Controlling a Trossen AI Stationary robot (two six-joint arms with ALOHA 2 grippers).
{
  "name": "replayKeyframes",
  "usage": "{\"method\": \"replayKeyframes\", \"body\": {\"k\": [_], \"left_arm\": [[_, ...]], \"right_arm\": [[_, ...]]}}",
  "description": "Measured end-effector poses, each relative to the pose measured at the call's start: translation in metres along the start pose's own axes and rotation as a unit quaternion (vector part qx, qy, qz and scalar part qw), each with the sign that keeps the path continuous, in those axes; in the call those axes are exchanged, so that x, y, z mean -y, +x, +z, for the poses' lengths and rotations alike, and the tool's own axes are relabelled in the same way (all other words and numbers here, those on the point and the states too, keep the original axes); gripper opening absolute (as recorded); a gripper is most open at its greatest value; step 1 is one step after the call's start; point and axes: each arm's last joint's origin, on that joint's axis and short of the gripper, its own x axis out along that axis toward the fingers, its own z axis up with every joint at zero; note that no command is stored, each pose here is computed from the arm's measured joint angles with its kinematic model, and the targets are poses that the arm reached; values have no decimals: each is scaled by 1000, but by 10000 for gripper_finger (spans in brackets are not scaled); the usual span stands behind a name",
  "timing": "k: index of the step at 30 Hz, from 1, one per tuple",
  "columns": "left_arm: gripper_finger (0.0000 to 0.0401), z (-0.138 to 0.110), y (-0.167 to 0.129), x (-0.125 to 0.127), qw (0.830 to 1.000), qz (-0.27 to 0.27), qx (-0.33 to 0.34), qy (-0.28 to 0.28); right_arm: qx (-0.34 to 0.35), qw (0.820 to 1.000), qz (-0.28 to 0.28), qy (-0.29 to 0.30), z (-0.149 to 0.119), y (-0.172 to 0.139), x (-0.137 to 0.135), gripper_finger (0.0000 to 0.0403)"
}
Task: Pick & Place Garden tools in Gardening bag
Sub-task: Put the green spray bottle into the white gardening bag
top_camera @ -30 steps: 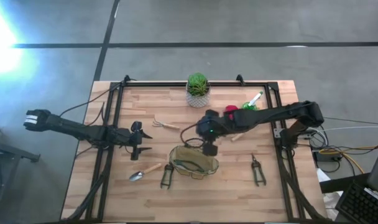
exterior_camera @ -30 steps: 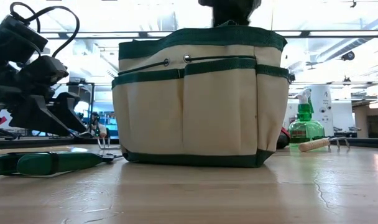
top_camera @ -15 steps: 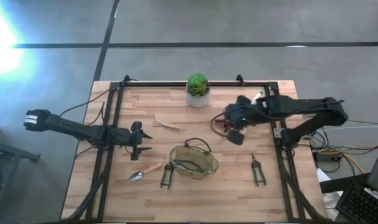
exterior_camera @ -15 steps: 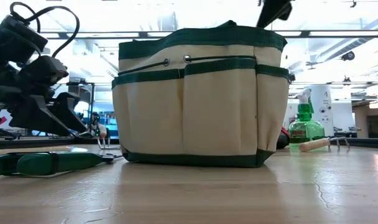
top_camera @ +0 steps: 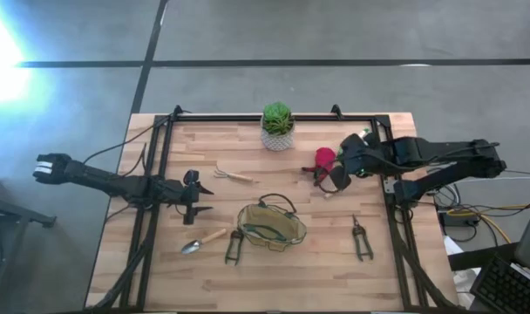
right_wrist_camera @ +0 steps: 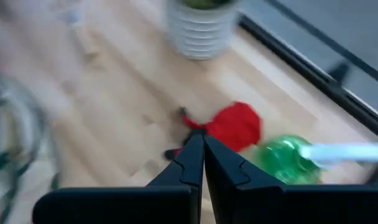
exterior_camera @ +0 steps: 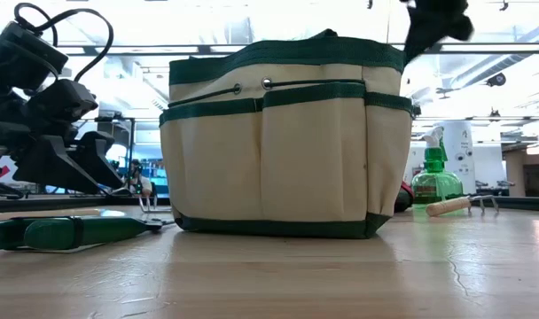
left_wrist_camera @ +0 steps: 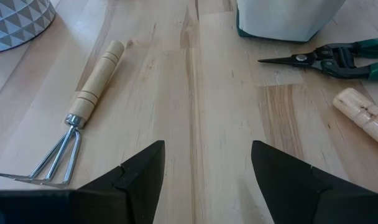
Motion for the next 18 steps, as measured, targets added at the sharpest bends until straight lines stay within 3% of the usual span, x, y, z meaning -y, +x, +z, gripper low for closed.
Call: {"method": "replayKeyframes", "body": {"k": [10, 18], "left_arm": [[241, 0, 0, 0, 1000, 0, 0, 0], [241, 0, 0, 0, 1000, 0, 0, 0]], "right_arm": [[-9, 984, -112, 139, -19, 38, 32, 8], [-32, 977, -119, 172, -7, 42, 48, 9]]}}
